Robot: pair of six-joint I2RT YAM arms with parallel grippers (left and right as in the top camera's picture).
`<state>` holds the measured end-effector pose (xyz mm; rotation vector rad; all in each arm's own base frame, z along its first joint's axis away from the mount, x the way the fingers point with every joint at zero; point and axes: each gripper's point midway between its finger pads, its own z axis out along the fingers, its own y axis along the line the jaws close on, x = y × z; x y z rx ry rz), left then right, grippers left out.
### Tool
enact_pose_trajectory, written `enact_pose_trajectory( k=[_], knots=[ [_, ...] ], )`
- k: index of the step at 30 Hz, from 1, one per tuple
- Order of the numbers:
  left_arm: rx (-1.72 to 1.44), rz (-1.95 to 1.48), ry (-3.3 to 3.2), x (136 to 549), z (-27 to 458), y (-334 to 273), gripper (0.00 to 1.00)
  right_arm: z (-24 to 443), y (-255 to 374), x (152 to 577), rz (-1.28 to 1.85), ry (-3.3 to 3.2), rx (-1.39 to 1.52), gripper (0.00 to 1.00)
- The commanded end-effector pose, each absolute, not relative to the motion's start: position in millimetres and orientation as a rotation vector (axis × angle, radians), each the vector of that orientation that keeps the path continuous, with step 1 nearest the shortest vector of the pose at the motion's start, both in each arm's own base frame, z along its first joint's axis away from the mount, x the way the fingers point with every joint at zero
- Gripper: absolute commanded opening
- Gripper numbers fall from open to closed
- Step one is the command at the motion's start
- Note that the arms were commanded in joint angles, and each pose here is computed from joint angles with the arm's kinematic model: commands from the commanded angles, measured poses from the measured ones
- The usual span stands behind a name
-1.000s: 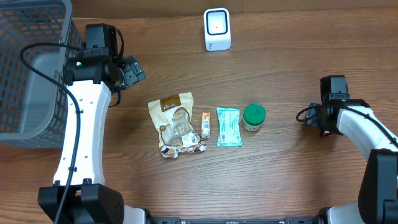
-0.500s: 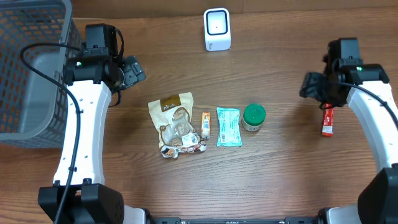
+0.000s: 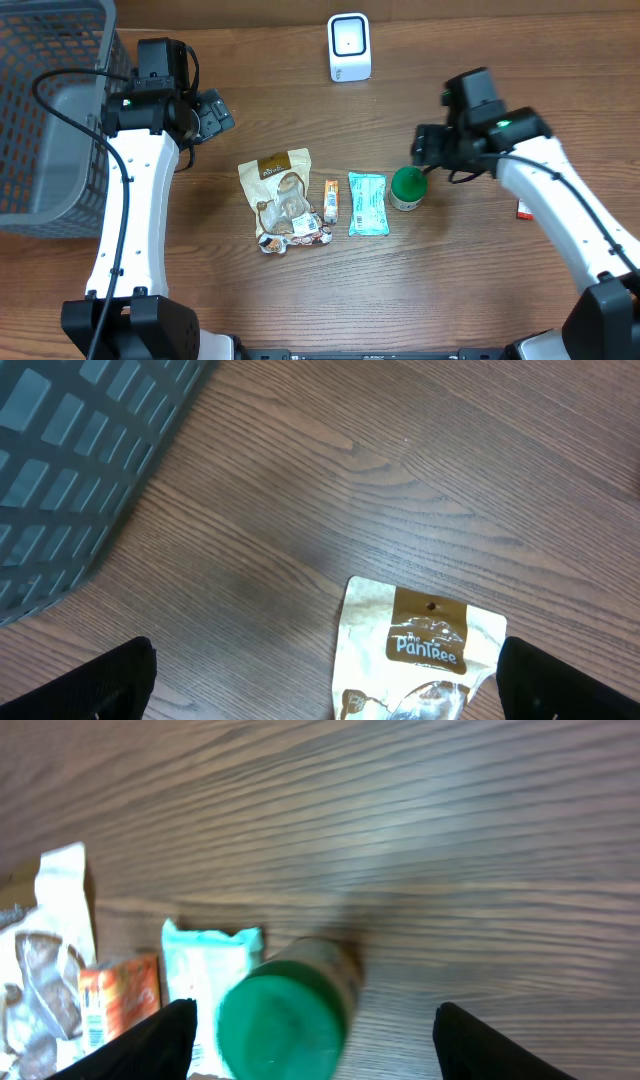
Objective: Scan the item barcode
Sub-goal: 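Release the stick and move the right gripper over the green jar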
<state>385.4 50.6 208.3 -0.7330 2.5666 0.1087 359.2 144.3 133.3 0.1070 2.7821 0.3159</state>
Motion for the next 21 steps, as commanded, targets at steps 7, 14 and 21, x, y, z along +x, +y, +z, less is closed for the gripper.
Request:
enact_pose_trajectory(
  k=[7,14,21],
  knots=[
    [-0.727,0.12,2.542,385,217,53,1.0,135,181,350,0.19,2.726,-0.006,0.85],
    [-0.727,0.12,2.542,385,217,53,1.0,112,186,349,0.162,2.783,0.003,0.96],
    [-0.727,0.12,2.542,385,217,53,1.0,72,180,338,0.062,2.912,-0.005,0.97]
  ],
)
